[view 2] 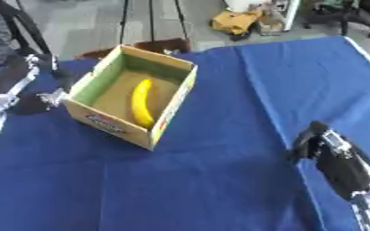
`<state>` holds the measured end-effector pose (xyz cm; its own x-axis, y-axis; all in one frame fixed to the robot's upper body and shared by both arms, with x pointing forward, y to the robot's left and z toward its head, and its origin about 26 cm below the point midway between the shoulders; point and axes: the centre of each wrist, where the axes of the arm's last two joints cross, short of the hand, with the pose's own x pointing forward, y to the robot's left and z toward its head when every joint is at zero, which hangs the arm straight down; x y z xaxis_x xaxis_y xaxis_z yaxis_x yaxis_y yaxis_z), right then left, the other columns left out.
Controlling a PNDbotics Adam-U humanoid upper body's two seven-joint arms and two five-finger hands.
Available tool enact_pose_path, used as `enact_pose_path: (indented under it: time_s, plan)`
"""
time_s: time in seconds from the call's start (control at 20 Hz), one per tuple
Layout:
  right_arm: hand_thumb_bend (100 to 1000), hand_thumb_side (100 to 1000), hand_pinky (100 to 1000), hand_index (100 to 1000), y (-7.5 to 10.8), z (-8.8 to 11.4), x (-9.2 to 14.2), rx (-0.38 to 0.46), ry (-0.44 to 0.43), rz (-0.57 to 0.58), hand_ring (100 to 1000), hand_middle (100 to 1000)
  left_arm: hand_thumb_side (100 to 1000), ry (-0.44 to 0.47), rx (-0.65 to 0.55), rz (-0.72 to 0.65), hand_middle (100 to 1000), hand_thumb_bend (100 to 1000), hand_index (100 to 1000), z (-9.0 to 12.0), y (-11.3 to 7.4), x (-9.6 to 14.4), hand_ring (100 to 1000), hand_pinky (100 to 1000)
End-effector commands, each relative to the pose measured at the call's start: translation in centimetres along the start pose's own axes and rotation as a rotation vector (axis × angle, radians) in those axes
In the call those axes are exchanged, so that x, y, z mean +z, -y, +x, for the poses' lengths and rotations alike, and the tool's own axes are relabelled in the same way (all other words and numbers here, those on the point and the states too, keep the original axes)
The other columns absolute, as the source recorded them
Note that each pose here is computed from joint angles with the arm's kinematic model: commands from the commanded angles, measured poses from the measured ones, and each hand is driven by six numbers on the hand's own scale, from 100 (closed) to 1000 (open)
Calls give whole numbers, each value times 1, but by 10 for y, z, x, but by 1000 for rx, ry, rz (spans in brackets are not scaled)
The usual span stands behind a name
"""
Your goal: Pick up objects on the table and place them in the box.
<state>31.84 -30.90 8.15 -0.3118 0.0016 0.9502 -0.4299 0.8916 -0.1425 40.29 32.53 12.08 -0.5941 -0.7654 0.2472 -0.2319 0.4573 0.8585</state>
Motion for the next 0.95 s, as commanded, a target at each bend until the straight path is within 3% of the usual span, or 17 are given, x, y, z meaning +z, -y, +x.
enact_pose_path:
  time_s: [0.05, 0.15, 0.3, 0.95]
  plan:
    - [100, 839, 517, 512, 5, 5, 2, 15, 4, -5, 375, 309, 840, -41, 246, 150, 489, 218, 633, 16, -15, 19, 498, 588]
    - [100, 839, 518, 512, 6, 4, 4, 14, -2, -11, 375, 309, 847, -77, 489, 165, 488, 228, 633, 26, -31, 31, 498, 587]
    - [100, 840, 518, 512, 6, 3, 5, 12, -5, -15, 376, 310, 855, -102, 660, 152, 486, 229, 633, 35, -45, 44, 496, 584]
    - [100, 843, 521, 514, 4, 5, 6, 8, 6, -13, 380, 316, 921, -183, 782, 103, 480, 268, 636, 43, -25, 63, 491, 580]
